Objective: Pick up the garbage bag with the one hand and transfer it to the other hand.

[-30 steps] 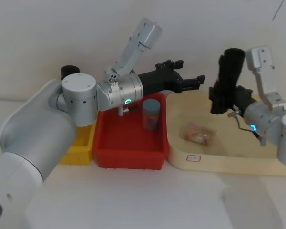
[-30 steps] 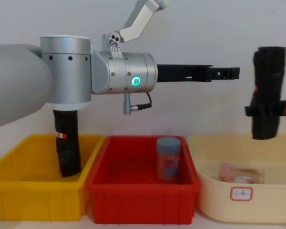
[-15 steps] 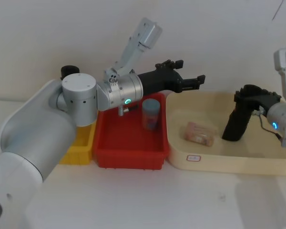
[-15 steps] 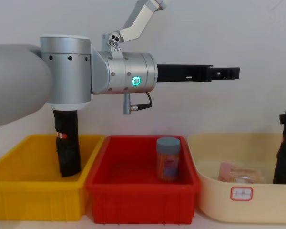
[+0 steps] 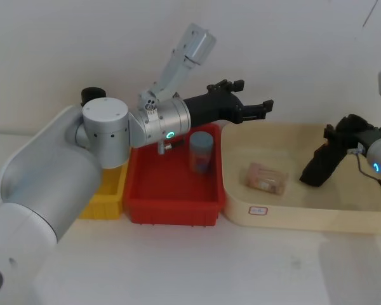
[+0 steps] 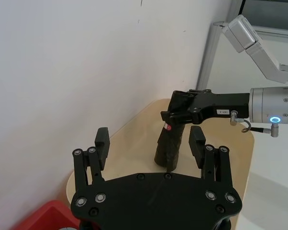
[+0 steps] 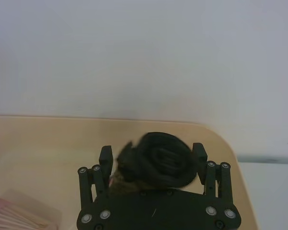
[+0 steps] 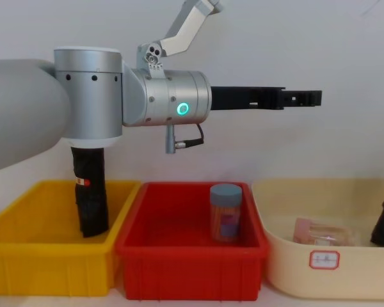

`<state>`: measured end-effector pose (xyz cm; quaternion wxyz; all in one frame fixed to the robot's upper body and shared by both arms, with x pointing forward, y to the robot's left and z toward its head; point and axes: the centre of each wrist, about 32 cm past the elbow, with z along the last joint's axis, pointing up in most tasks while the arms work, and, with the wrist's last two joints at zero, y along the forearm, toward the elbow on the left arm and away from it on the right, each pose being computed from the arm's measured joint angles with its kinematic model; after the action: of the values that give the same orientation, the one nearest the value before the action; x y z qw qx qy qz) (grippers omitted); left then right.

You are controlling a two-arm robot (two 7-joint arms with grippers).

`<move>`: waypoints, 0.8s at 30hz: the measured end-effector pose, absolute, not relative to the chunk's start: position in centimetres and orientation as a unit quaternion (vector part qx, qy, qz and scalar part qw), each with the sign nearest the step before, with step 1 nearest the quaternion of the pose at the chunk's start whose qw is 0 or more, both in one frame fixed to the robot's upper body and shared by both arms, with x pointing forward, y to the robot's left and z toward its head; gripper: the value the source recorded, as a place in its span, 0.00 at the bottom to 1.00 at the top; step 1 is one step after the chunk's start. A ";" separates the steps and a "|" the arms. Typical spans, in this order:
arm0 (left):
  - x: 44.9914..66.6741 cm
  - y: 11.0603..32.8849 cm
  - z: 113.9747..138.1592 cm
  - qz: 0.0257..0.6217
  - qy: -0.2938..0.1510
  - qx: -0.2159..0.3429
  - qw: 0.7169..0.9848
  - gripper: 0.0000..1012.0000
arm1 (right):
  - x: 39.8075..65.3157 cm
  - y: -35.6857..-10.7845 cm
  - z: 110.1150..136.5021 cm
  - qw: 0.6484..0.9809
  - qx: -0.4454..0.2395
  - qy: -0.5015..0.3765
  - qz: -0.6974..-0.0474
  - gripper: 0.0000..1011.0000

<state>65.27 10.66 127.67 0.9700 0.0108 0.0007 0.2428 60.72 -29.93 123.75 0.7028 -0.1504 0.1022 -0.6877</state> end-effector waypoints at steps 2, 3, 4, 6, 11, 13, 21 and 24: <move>65.3 10.7 127.7 0.243 0.001 0.011 0.970 0.99 | 60.7 -30.0 123.7 0.701 -0.151 0.103 -0.689 0.99; 65.3 10.7 127.7 0.243 0.001 0.011 0.970 0.99 | 60.7 -30.0 123.7 0.701 -0.151 0.104 -0.689 0.99; 65.3 10.7 127.7 0.243 0.001 0.011 0.970 0.99 | 60.8 -30.1 123.7 0.700 -0.151 0.104 -0.690 0.99; 65.3 10.7 127.7 0.243 0.001 0.011 0.970 0.99 | 60.8 -30.1 123.7 0.699 -0.151 0.105 -0.691 0.99; 65.3 10.7 127.7 0.243 0.001 0.011 0.970 0.99 | 60.8 -30.3 123.7 0.696 -0.152 0.107 -0.693 0.99; 65.3 10.7 127.7 0.243 0.001 0.011 0.970 0.99 | 60.8 -30.3 123.7 0.696 -0.152 0.107 -0.694 0.99; 65.3 10.7 127.7 0.243 0.001 0.011 0.970 0.99 | 60.8 -30.4 123.7 0.694 -0.152 0.108 -0.695 0.99; 65.3 10.7 127.7 0.243 0.001 0.011 0.970 0.99 | 60.9 -30.4 123.7 0.694 -0.152 0.109 -0.696 0.99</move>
<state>65.27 10.66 127.67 0.9700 0.0107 0.0007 0.2428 60.85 -30.44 123.69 0.6937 -0.1520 0.1087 -0.6956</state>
